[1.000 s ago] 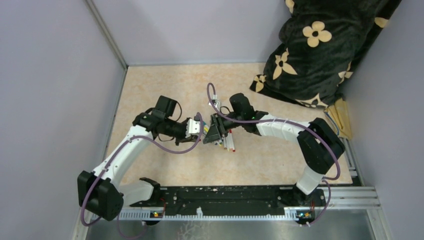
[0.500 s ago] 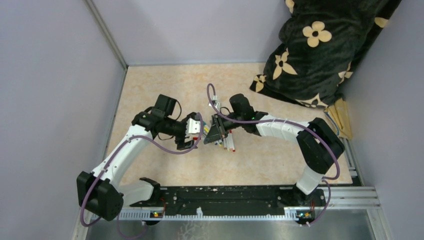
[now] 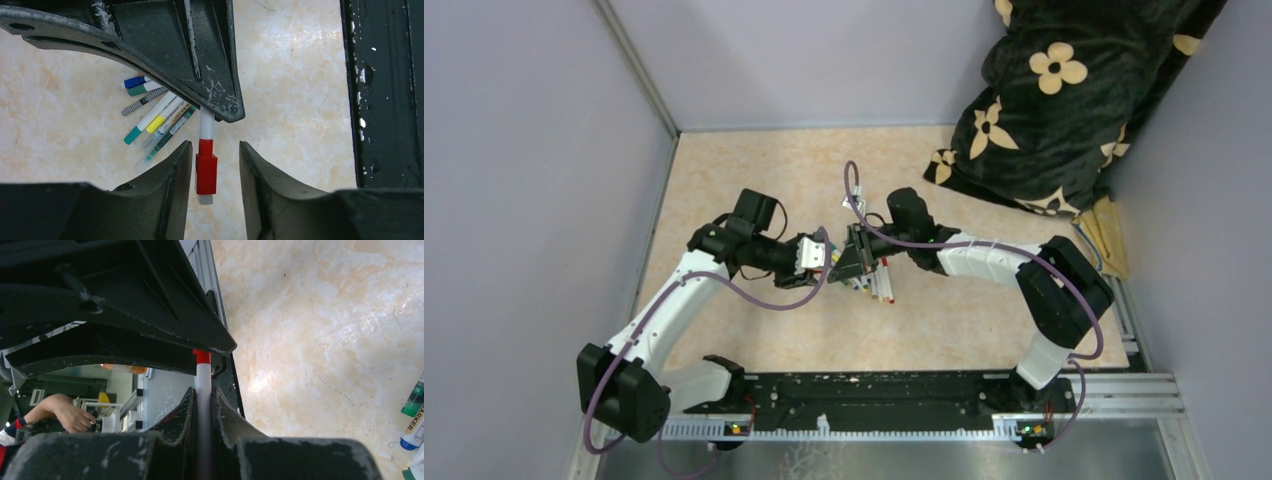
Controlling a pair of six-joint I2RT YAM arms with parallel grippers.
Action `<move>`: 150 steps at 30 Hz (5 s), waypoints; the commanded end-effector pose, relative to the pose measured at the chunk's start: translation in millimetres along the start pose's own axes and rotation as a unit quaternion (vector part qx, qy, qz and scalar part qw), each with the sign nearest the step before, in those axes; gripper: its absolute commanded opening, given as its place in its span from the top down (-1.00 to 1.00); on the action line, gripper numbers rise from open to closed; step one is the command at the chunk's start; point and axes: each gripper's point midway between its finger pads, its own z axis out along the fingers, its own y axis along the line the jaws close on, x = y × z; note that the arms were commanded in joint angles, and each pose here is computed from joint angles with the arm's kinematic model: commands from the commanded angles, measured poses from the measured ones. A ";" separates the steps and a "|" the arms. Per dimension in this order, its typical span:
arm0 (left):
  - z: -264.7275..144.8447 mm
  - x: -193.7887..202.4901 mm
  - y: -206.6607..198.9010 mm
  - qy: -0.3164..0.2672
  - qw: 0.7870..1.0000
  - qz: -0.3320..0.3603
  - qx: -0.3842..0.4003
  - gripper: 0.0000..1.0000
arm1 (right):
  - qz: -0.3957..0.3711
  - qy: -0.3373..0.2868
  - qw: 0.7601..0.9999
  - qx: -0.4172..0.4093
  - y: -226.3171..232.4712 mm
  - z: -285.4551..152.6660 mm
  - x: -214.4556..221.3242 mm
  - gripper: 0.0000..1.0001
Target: Open the pen caps
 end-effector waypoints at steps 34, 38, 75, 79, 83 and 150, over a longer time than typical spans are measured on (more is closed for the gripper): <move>-14.6 72.3 52.4 0.170 0.976 0.071 -0.113 1.00 | -0.052 -0.027 0.991 0.123 -2.9 -64.2 25.1 1.00; -11.7 69.3 58.4 0.146 0.981 0.037 -0.121 1.00 | -0.055 -0.069 0.971 0.222 -28.8 -83.0 12.4 1.00; 29.0 185.9 67.3 0.138 0.948 -0.255 -0.133 -0.08 | -0.037 -0.212 0.779 0.588 -212.1 -169.6 18.3 0.64; 23.9 173.8 68.3 0.129 0.949 -0.259 -0.126 -0.28 | -0.029 -0.202 0.781 0.590 -218.3 -170.0 26.7 0.60; 16.9 158.9 71.8 0.117 0.949 -0.264 -0.123 -0.44 | -0.024 -0.200 0.783 0.588 -219.7 -171.3 32.1 0.54; -67.1 64.4 86.2 0.043 0.938 -0.292 -0.180 -0.97 | -0.065 -0.142 0.856 0.492 -160.5 -77.3 21.4 0.51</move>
